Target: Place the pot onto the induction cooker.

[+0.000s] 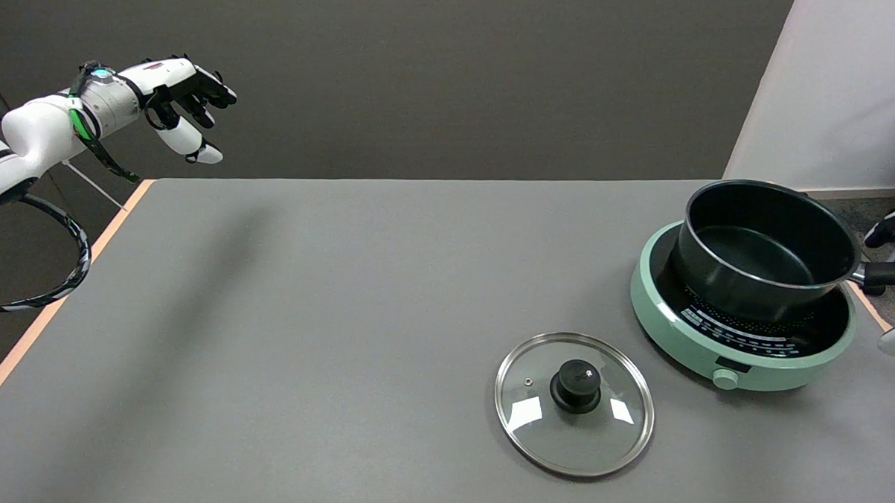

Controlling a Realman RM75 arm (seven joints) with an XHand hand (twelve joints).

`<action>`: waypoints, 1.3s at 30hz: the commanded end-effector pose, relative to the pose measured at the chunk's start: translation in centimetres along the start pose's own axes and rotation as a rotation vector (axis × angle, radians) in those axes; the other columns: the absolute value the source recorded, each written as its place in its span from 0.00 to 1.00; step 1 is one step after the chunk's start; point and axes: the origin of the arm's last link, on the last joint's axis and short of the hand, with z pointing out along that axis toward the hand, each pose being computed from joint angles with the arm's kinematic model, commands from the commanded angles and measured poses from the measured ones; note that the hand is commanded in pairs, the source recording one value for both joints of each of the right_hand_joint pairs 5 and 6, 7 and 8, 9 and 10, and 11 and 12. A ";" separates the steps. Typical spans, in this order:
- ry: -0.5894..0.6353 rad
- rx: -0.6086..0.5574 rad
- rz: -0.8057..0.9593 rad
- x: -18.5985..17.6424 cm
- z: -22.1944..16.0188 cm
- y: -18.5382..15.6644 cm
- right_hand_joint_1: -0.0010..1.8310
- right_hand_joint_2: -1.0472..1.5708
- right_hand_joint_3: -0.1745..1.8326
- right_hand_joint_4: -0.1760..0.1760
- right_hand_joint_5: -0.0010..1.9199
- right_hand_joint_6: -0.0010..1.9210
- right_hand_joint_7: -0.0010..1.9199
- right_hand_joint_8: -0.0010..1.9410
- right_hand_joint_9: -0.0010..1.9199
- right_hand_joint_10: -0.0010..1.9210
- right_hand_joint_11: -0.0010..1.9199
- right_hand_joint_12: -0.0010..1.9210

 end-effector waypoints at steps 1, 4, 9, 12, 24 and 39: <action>0.179 0.071 0.037 5.2 -0.4 0.5 0.68 0.14 0.70 0.00 0.23 0.23 0.23 0.23 0.23 0.23 0.23 0.23; 0.236 0.110 0.127 6.5 -0.9 0.5 0.66 0.14 0.73 0.00 0.22 0.21 0.22 0.21 0.22 0.21 0.22 0.21; 0.293 0.223 0.265 8.1 -1.7 0.1 0.64 0.15 0.65 0.00 0.20 0.20 0.20 0.20 0.20 0.20 0.20 0.20; 0.329 0.322 0.292 9.0 -2.4 -0.9 0.63 0.17 0.57 0.00 0.17 0.17 0.17 0.17 0.17 0.17 0.17 0.17; 0.499 0.614 0.304 11.6 -4.8 -4.3 0.62 0.22 0.52 0.00 0.12 0.12 0.12 0.12 0.12 0.12 0.12 0.12; 0.579 0.922 0.197 14.9 -5.7 -9.4 0.61 0.23 0.51 0.00 0.08 0.08 0.08 0.08 0.08 0.08 0.08 0.08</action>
